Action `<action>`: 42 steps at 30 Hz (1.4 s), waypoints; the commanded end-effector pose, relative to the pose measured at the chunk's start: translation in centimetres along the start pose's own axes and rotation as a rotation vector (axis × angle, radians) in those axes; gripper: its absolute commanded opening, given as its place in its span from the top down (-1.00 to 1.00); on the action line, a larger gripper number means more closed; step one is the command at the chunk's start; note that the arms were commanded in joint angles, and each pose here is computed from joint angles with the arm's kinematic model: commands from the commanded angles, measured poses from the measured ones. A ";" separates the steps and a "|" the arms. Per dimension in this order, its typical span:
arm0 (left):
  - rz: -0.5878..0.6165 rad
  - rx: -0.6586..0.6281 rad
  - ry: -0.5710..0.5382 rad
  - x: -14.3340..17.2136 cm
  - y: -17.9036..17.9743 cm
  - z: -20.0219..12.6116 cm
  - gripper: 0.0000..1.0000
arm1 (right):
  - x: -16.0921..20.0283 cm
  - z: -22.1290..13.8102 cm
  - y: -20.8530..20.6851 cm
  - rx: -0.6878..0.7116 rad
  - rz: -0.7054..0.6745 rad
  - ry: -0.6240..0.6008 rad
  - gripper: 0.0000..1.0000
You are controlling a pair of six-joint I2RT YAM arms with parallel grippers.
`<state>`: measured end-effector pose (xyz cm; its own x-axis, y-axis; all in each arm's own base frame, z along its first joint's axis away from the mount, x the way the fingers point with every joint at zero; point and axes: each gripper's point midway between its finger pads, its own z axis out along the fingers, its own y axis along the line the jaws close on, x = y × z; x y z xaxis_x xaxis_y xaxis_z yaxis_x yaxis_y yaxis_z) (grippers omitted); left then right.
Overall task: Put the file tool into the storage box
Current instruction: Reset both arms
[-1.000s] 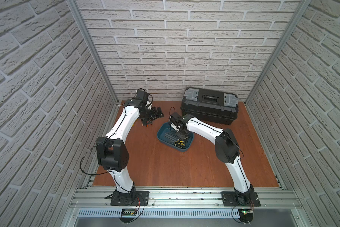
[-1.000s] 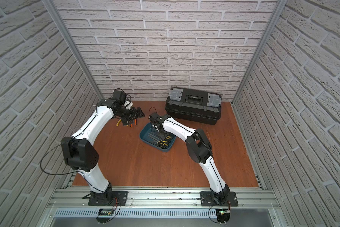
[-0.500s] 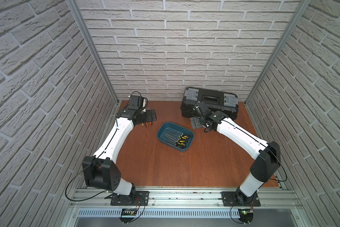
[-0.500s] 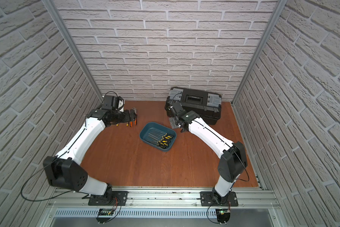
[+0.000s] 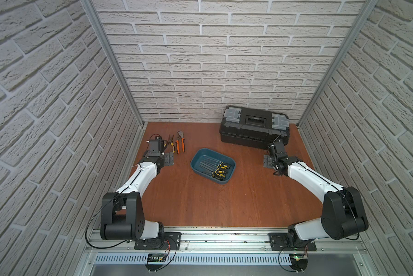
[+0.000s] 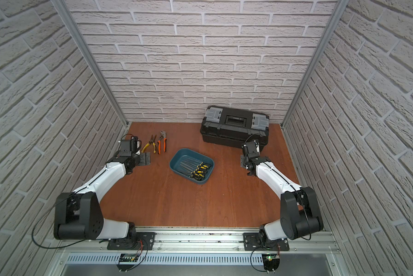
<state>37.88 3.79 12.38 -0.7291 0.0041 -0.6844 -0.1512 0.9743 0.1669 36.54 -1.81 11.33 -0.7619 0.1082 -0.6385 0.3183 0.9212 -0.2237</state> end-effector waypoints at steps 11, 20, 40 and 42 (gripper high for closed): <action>-0.123 -0.077 -0.374 0.1 3.4 1.5 -0.97 | -6.1 2.3 4.5 -0.227 -0.081 -0.257 -0.97; -0.067 0.019 -0.474 1.4 1.1 2.5 -0.97 | -4.8 0.7 2.9 -0.210 -0.051 -0.318 -0.92; 0.027 0.107 -0.437 1.2 -1.3 3.7 -0.96 | -2.1 3.0 -0.5 -0.083 0.017 -0.476 -0.99; 0.026 0.109 -0.438 1.2 -1.3 3.7 -0.96 | -2.0 3.0 -0.5 -0.085 0.017 -0.474 -0.98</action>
<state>38.44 3.62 6.83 -0.4427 0.0870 -0.8924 -0.0573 0.9905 0.1250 38.97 -3.15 8.16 -0.5057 -0.0730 -0.8596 0.2226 0.9516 -0.2118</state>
